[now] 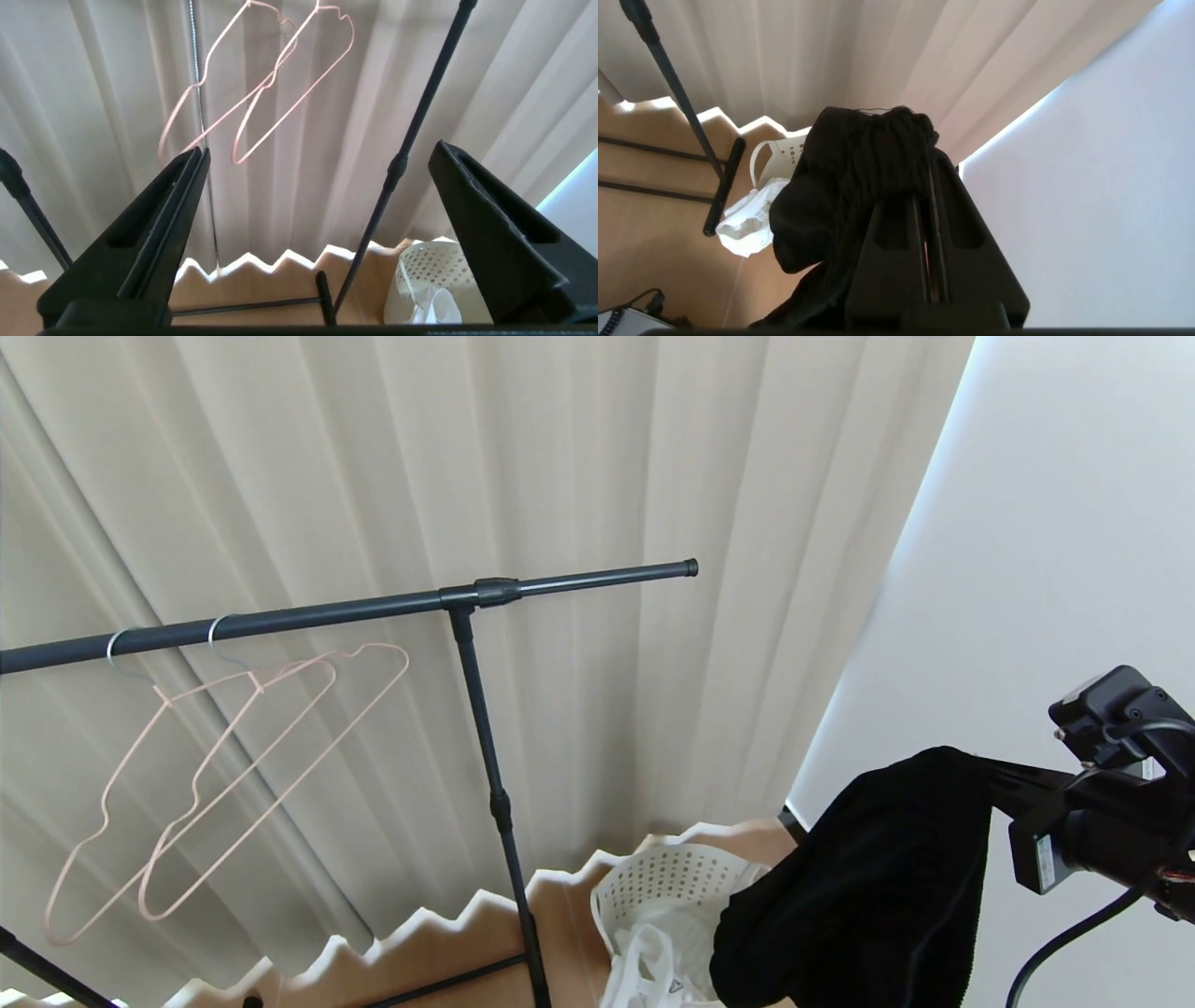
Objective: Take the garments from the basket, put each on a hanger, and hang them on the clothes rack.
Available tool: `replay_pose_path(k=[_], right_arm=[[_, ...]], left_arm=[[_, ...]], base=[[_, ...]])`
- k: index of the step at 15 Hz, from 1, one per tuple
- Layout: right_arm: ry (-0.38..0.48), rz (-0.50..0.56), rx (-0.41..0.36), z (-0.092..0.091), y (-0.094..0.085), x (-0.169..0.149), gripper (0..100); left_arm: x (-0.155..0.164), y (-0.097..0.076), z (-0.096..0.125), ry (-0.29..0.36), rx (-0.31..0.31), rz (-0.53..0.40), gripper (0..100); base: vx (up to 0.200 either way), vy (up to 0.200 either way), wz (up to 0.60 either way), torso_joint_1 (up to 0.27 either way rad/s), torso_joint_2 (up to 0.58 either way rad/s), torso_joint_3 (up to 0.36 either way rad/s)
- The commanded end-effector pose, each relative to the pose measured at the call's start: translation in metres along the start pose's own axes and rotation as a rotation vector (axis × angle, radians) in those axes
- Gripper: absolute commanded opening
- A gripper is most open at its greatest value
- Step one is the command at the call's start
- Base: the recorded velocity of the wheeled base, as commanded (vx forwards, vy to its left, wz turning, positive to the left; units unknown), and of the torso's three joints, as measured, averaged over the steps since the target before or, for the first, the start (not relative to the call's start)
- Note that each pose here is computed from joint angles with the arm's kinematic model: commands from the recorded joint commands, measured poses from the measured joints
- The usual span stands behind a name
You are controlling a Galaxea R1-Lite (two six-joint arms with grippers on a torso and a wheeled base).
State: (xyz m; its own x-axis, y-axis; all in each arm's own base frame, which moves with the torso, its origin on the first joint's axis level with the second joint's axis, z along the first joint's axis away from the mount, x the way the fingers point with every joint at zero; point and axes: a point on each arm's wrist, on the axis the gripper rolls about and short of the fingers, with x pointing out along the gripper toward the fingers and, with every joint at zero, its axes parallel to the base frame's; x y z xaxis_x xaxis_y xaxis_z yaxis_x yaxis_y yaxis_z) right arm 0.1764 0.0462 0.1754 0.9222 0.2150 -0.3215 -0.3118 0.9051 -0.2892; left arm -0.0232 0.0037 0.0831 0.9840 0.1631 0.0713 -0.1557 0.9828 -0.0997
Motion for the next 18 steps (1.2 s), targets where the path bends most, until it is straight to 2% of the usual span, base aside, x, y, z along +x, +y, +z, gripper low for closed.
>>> replay_pose_path(k=[1, 4, 6, 11, 12, 18], right_arm=[[0.001, 0.001, -0.001, 0.0000, 0.0002, 0.0004, 0], [-0.002, 0.000, 0.000, 0.0005, 0.0000, 0.0004, 0], [-0.002, 0.000, 0.000, 0.0005, 0.0000, 0.0004, 0], [-0.002, 0.000, 0.000, 0.0005, 0.0000, 0.0004, 0], [-0.004, 0.000, 0.000, 0.0007, 0.0000, 0.0001, 0], [-0.001, 0.001, -0.001, 0.0001, 0.0002, 0.0004, 0]], left_arm=[[0.0000, 0.0000, 0.0001, -0.001, -0.001, 0.002, 100], [0.0000, 0.0000, 0.0001, -0.001, -0.001, 0.002, 100], [0.0000, -0.0001, 0.0001, -0.001, -0.001, 0.000, 100], [0.0000, -0.0001, 0.0001, -0.001, -0.001, -0.001, 100], [0.0000, -0.0001, 0.0001, -0.001, -0.001, -0.001, 100], [0.0000, -0.0001, 0.0001, -0.001, -0.001, -0.001, 100]], base=[[0.000, 0.000, 0.60, -0.002, 0.00, -0.002], [0.000, 0.000, 0.60, 0.009, 0.00, 0.001], [0.000, 0.000, 0.00, 0.000, 0.00, 0.000], [-0.200, 0.000, 0.00, 0.007, 0.00, 0.000], [-0.200, 0.200, 0.00, -0.002, 0.00, 0.002], [0.000, 0.200, 0.00, -0.003, 0.00, 0.002]])
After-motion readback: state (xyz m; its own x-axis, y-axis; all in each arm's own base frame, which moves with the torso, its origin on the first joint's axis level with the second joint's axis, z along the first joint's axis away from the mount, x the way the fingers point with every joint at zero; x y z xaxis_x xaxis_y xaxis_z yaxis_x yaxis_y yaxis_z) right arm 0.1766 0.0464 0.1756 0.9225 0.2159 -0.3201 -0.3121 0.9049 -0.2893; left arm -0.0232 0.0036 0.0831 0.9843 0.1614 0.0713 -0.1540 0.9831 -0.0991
